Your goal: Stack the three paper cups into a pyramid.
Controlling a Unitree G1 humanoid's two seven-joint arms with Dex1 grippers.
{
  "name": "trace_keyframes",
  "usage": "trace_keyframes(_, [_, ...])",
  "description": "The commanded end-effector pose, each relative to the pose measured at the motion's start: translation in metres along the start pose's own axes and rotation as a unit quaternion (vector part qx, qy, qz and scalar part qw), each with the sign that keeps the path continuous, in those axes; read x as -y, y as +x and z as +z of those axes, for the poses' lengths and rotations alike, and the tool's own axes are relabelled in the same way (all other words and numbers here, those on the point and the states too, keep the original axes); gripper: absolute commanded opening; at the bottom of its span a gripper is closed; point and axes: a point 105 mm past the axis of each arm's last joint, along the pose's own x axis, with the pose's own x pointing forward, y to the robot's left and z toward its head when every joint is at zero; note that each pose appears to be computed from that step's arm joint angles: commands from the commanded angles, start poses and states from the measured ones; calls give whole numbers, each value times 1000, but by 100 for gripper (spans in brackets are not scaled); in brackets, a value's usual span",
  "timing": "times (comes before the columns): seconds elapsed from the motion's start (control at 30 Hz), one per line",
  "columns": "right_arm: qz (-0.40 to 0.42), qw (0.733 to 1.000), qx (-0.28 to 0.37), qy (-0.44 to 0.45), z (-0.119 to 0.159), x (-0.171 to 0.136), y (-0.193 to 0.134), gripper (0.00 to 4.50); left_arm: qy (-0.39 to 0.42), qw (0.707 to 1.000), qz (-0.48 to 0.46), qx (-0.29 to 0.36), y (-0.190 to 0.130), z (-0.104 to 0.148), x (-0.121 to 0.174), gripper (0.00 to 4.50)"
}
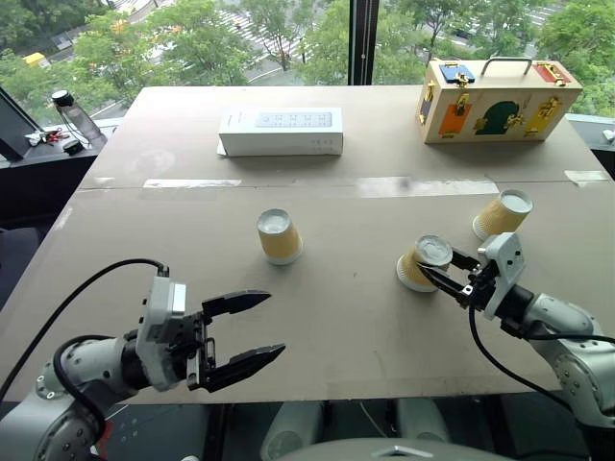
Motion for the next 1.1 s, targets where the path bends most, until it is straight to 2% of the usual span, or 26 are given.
trace_keyframes(0.03, [32, 998, 47, -29, 29, -9, 16, 194, 21, 1000, 16, 12, -1, 6, 2, 450])
trace_keyframes(0.37, [87, 993, 47, -65, 49, -22, 60, 194, 18, 998, 60, 22, -8, 4, 3, 450])
trace_keyframes(0.7, [102, 990, 31, -88, 64, -33, 108, 194, 9, 992, 121, 33, -26, -2, -2, 450])
trace_keyframes(1.1, [96, 992, -7, -87, 53, -30, 122, 194, 27, 984, 171, 42, -53, 2, -2, 450])
